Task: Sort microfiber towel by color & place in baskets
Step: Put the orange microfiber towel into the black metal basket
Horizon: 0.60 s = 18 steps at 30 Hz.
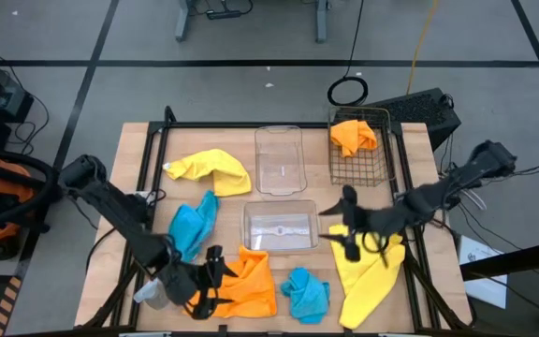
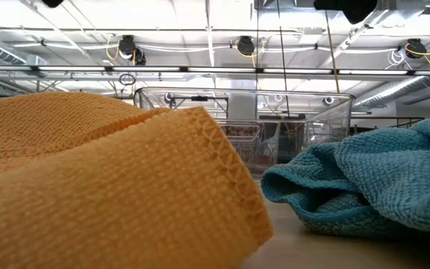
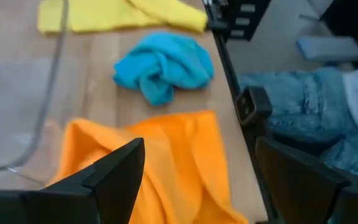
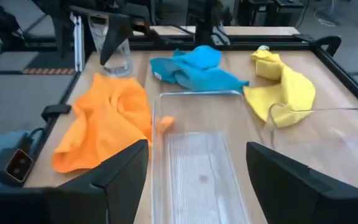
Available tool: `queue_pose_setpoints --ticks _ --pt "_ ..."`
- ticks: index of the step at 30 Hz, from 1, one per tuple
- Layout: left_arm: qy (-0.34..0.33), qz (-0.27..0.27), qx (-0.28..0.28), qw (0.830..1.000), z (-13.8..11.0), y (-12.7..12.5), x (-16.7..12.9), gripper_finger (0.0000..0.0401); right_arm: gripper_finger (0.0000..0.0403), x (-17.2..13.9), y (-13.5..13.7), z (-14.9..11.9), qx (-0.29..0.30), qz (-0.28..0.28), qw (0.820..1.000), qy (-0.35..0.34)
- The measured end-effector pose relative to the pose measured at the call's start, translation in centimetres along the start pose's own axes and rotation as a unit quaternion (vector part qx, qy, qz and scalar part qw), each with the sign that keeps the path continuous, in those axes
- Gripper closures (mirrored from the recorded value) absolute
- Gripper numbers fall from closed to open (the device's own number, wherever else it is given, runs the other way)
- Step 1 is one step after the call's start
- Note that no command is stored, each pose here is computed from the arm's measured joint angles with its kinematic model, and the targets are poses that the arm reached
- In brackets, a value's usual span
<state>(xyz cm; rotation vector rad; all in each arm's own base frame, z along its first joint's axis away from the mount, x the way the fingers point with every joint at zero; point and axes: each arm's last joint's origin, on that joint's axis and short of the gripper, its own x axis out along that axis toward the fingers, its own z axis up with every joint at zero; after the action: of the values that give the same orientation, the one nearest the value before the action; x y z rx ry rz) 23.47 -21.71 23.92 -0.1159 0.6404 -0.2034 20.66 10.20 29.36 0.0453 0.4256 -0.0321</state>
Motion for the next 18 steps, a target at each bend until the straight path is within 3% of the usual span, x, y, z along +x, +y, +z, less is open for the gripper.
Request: queue_pose_setpoints --ticks 10,18 --pt "0.059 0.05 0.003 0.997 -3.2 0.1 4.4 0.0088 0.0142 4.0 6.3 -3.1 -0.038 0.037 0.999 -0.004" --pt "0.066 0.067 -0.023 0.995 -3.5 0.7 5.5 0.0088 0.0142 4.3 9.0 -4.2 -0.013 0.062 0.998 -0.025"
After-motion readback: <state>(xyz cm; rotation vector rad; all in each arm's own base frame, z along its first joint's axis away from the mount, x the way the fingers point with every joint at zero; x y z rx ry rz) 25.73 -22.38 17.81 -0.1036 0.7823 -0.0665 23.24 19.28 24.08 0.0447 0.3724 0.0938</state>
